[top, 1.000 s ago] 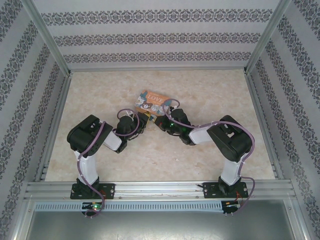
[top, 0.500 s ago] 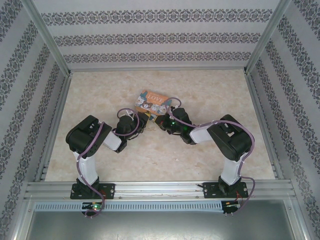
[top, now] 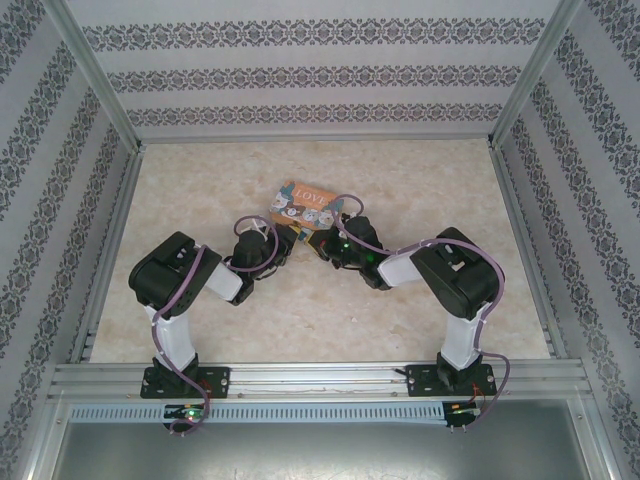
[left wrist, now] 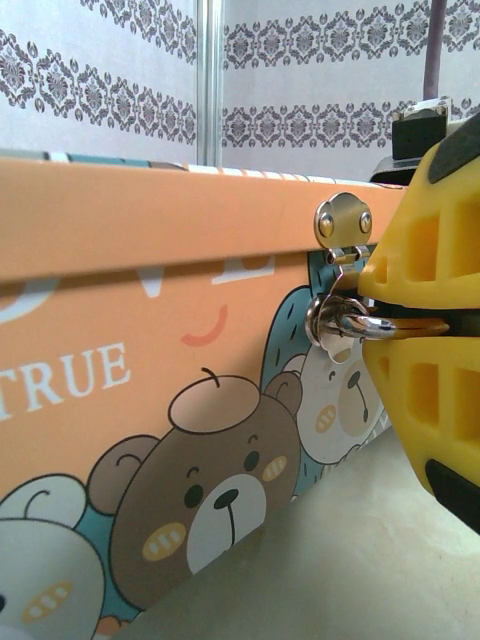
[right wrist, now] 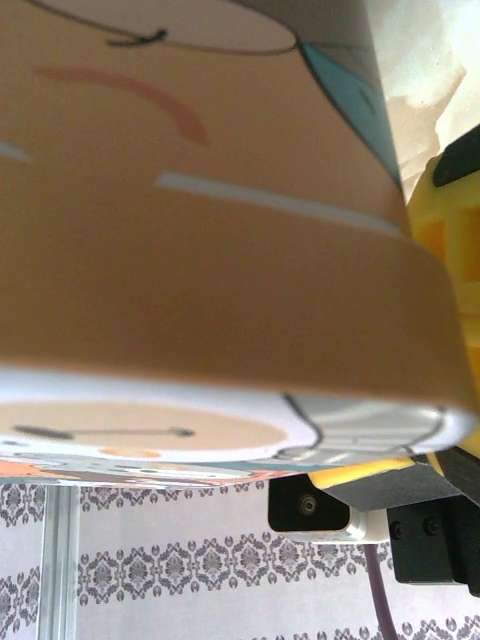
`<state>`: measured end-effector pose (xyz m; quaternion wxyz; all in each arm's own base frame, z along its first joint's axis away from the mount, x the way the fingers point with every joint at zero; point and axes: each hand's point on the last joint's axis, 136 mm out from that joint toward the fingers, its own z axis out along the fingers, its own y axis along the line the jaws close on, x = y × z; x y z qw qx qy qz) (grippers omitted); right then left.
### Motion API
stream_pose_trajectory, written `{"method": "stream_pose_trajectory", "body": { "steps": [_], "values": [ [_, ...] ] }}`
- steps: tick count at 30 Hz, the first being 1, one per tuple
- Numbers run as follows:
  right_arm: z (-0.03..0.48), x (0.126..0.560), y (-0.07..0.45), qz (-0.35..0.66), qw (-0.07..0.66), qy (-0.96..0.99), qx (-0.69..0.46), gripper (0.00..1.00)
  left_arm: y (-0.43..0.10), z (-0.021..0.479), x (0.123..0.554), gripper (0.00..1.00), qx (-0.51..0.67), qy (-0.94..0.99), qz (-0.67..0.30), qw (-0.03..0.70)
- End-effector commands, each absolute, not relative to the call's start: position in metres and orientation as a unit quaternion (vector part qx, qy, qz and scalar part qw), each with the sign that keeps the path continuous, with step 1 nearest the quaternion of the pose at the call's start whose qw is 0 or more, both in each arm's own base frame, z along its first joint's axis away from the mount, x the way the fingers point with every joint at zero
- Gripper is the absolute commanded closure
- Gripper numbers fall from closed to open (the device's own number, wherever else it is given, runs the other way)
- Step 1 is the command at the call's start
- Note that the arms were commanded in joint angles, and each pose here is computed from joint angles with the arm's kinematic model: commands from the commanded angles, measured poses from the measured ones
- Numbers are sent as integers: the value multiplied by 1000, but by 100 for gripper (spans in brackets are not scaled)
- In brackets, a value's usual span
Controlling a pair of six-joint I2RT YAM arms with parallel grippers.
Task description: Unlock the padlock with the key
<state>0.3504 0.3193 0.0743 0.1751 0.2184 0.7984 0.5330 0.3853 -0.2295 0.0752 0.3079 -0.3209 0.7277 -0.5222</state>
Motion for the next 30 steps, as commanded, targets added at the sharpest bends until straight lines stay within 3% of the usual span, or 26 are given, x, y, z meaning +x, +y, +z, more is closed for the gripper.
{"method": "stream_pose_trajectory", "body": {
  "steps": [1, 13, 22, 30],
  "values": [
    [117, 381, 309, 560, 263, 754, 220, 99, -275, 90, 349, 95, -233, 752, -564, 252],
    [93, 349, 272, 513, 281, 775, 239, 68, -271, 97, 359, 96, -249, 743, -565, 256],
    [98, 316, 238, 460, 337, 801, 185, 61, -272, 104, 359, 96, -246, 750, -562, 249],
    [146, 294, 216, 355, 466, 810, 30, 54, -273, 108, 352, 96, -249, 758, -558, 228]
  ]
}}
